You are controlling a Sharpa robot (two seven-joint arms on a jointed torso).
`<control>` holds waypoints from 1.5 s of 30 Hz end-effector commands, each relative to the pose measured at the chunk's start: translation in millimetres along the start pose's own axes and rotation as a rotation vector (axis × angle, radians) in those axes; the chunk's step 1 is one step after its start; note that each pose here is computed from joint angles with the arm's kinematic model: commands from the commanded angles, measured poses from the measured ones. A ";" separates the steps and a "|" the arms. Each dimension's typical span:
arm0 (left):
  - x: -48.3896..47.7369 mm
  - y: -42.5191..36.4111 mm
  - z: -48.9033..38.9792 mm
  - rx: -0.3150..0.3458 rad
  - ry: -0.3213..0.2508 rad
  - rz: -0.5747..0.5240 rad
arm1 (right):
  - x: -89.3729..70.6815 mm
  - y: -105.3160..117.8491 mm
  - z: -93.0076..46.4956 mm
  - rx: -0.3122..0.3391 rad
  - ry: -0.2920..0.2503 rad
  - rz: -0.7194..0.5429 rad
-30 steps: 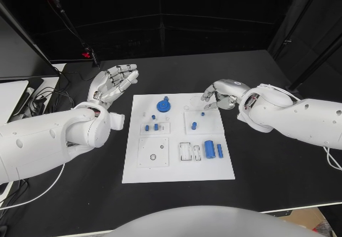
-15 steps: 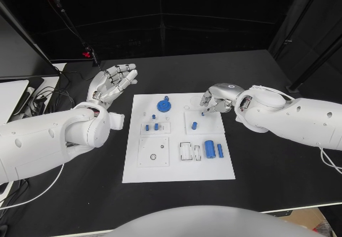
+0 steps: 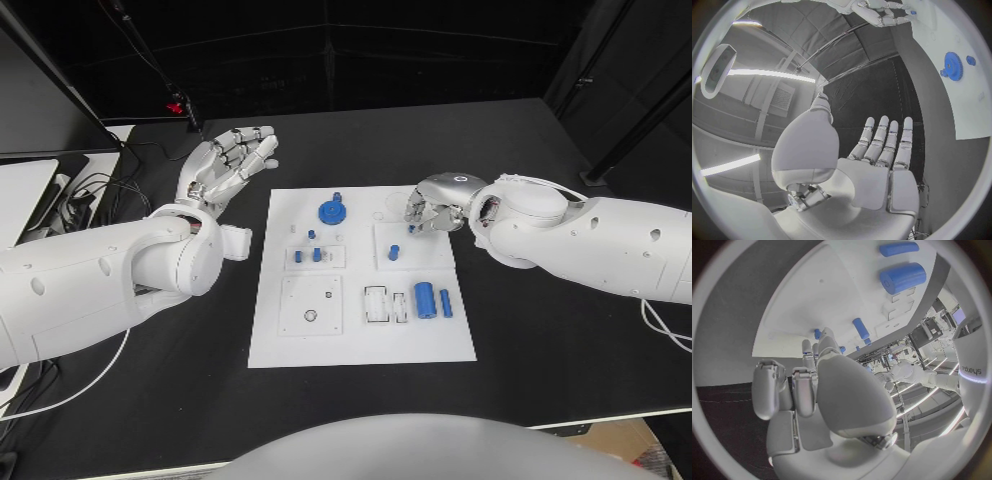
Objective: Assemble the parts on the task board
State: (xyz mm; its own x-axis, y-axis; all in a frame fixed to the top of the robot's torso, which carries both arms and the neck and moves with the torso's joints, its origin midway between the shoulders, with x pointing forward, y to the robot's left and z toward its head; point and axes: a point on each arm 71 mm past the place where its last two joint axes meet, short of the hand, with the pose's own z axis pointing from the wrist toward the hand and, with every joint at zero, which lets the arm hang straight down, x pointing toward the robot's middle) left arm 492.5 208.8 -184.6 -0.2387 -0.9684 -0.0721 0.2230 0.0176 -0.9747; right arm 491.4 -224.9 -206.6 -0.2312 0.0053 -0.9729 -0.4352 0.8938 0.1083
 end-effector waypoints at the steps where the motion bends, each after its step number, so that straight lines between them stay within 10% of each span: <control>1: 0.6 -15.5 -0.9 0.209 0.004 -0.013 | 1.7 0.0 1.1 0.017 0.024 -0.028; 45: -3.2 -13.4 -1.0 0.182 -0.002 -0.015 | 9.6 12.3 8.5 0.052 0.064 -0.072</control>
State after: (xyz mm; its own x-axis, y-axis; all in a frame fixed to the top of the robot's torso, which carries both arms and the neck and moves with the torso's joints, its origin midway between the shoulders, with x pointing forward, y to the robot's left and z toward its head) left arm 493.3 212.2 -185.1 -0.2329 -0.9704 -0.0645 0.2168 0.0129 -0.9761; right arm 492.6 -208.7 -211.4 -0.2357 -0.0588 -0.9701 -0.4209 0.9059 0.0474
